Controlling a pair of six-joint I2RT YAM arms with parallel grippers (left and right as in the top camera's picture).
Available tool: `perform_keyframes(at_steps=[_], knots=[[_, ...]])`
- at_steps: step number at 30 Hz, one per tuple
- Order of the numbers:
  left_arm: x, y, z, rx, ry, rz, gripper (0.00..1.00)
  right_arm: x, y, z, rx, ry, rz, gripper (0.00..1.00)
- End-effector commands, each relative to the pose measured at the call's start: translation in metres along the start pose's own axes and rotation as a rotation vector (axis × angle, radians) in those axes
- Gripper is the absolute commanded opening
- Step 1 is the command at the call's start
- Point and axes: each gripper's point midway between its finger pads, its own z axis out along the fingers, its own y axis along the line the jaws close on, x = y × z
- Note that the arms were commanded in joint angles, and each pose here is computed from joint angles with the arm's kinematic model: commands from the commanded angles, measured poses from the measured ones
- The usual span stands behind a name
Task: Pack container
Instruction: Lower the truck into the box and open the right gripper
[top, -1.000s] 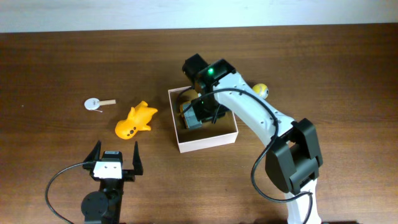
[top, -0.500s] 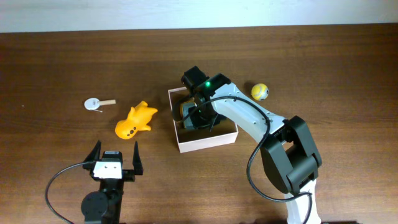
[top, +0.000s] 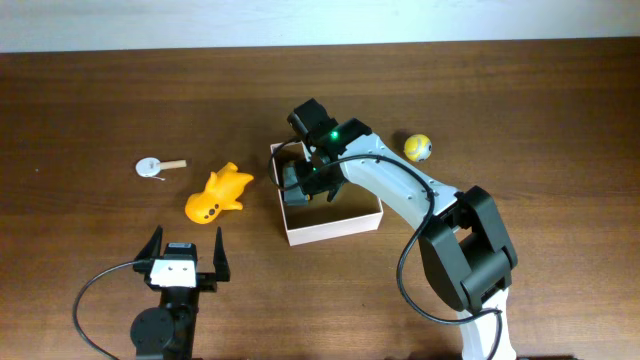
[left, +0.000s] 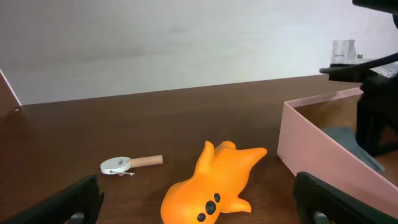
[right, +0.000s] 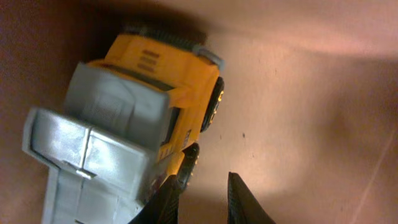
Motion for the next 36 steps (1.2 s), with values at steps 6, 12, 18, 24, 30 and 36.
perform_keyframes(at_steps=[6,12,18,24,30,36], knots=[[0.002,0.002,0.000,-0.010,0.003,-0.002,0.99,-0.016,0.008,0.000,-0.023,-0.069,-0.079,0.22],[0.002,0.002,0.000,-0.010,0.003,-0.002,0.99,-0.021,0.009,-0.001,-0.025,-0.094,-0.107,0.22],[0.002,0.002,0.000,-0.010,0.003,-0.002,0.99,-0.021,-0.004,-0.001,0.015,-0.087,-0.086,0.22],[0.002,0.002,0.000,-0.010,0.003,-0.002,0.99,-0.022,-0.036,-0.003,0.061,-0.072,0.043,0.22],[0.002,0.002,0.000,-0.010,0.003,-0.002,0.99,-0.023,-0.059,-0.005,0.078,-0.066,0.131,0.22],[0.002,0.002,0.000,-0.010,0.003,-0.002,0.99,-0.025,-0.073,-0.006,0.101,-0.077,0.215,0.22]])
